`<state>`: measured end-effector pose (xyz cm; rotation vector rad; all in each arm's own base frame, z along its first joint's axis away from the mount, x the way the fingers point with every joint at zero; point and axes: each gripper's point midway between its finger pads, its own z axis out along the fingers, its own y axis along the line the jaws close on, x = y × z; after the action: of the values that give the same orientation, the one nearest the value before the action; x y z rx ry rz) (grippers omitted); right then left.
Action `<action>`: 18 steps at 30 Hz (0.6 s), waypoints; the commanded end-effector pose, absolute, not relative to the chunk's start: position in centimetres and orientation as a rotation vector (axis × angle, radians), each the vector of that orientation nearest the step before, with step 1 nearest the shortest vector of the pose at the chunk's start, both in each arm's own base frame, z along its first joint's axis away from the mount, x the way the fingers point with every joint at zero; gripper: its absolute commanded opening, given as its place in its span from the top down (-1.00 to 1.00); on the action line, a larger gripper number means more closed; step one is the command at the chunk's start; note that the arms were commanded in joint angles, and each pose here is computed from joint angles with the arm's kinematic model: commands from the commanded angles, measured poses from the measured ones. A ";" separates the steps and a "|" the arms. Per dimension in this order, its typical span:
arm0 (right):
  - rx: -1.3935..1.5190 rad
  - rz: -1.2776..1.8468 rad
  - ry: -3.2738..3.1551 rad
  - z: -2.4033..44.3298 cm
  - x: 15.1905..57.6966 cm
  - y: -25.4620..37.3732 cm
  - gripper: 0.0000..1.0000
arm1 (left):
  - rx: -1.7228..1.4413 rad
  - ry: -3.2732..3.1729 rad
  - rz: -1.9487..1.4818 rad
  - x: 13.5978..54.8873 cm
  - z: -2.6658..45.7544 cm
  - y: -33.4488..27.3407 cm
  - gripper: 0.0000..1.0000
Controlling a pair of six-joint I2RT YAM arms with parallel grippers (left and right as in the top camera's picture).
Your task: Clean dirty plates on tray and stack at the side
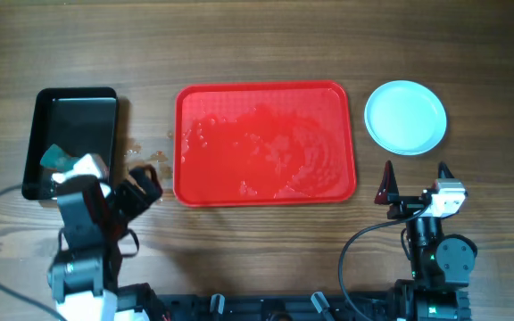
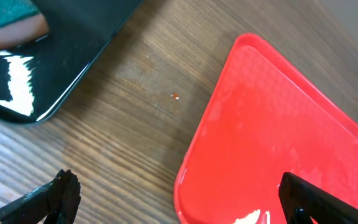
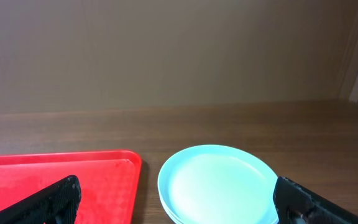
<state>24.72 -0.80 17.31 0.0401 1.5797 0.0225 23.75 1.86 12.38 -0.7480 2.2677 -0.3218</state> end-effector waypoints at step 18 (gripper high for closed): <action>0.045 -0.004 1.567 17.6 24.6 -1.2 -1.00 | -0.450 2.015 -0.378 23.0 13.7 -0.9 -1.00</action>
<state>24.72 -0.81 17.31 0.0404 1.5796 0.0222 23.14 -0.63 13.53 -0.5089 2.0360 -0.3934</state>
